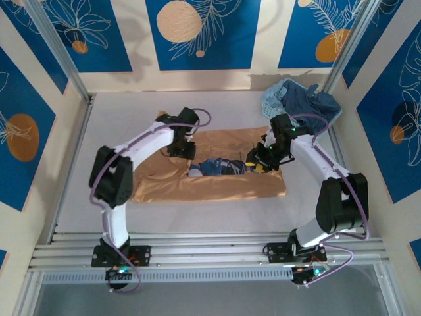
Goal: Fold and stack the t-shirts
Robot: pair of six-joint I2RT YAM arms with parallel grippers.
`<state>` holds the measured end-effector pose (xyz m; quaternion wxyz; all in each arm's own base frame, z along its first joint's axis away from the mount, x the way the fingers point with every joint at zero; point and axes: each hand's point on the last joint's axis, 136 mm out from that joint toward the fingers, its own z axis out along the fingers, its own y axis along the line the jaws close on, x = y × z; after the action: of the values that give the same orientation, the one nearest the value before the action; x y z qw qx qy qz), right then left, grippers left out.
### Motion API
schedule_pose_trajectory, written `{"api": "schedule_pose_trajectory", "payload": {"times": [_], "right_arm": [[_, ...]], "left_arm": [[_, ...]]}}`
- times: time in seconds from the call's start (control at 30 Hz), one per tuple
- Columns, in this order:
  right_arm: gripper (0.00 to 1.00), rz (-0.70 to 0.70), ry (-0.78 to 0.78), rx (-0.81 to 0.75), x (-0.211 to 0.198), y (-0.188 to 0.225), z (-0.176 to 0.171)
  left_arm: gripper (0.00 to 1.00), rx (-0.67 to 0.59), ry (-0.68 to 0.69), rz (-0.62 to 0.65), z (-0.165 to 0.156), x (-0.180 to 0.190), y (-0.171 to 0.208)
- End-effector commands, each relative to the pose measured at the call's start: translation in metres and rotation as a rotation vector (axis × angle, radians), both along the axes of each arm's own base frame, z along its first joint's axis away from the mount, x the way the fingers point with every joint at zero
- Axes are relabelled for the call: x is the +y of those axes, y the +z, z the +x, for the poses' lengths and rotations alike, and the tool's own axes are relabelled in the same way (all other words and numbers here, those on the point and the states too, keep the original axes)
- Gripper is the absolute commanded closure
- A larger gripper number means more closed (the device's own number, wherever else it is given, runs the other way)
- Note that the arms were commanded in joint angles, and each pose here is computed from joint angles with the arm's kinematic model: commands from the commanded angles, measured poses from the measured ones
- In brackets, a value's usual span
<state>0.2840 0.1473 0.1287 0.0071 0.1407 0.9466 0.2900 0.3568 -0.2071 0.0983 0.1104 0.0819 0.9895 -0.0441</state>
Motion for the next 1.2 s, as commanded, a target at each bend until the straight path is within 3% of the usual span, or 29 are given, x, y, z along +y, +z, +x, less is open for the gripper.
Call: {"api": "schedule_pose_trajectory", "payload": {"times": [0.0,0.17,0.33,0.5,0.67,0.83,0.87,1.0,1.17], "right_arm": [[0.67,0.047,0.003,0.01,0.007,0.003,-0.005],[0.72,0.056,0.018,0.006,0.014,0.004,-0.001],[0.74,0.052,0.027,-0.001,0.015,0.007,0.001],[0.75,0.03,0.015,0.003,0.011,0.005,0.002],[0.75,0.006,-0.021,-0.002,0.0,-0.001,0.013],[0.74,-0.044,-0.076,-0.007,-0.017,-0.013,0.037],[0.74,-0.054,-0.087,-0.003,-0.02,-0.016,0.043],[0.74,-0.112,-0.123,0.046,-0.032,-0.035,0.062],[0.74,-0.214,-0.14,0.178,-0.044,-0.072,0.067]], "left_arm": [[0.66,0.066,0.174,-0.1,-0.007,0.02,-0.009],[0.86,0.154,0.276,-0.067,-0.008,0.039,-0.035],[0.9,0.18,0.31,-0.029,0.012,0.048,-0.055],[0.92,0.218,0.273,-0.073,0.03,0.027,-0.072],[0.86,0.176,0.256,-0.073,0.043,0.019,-0.063],[0.53,0.133,0.297,0.062,0.028,0.052,-0.033],[0.51,0.127,0.316,0.089,0.02,0.06,-0.026],[0.56,0.173,0.417,0.055,-0.018,0.07,-0.021],[0.64,0.28,0.555,0.023,-0.052,0.079,-0.057]]}}
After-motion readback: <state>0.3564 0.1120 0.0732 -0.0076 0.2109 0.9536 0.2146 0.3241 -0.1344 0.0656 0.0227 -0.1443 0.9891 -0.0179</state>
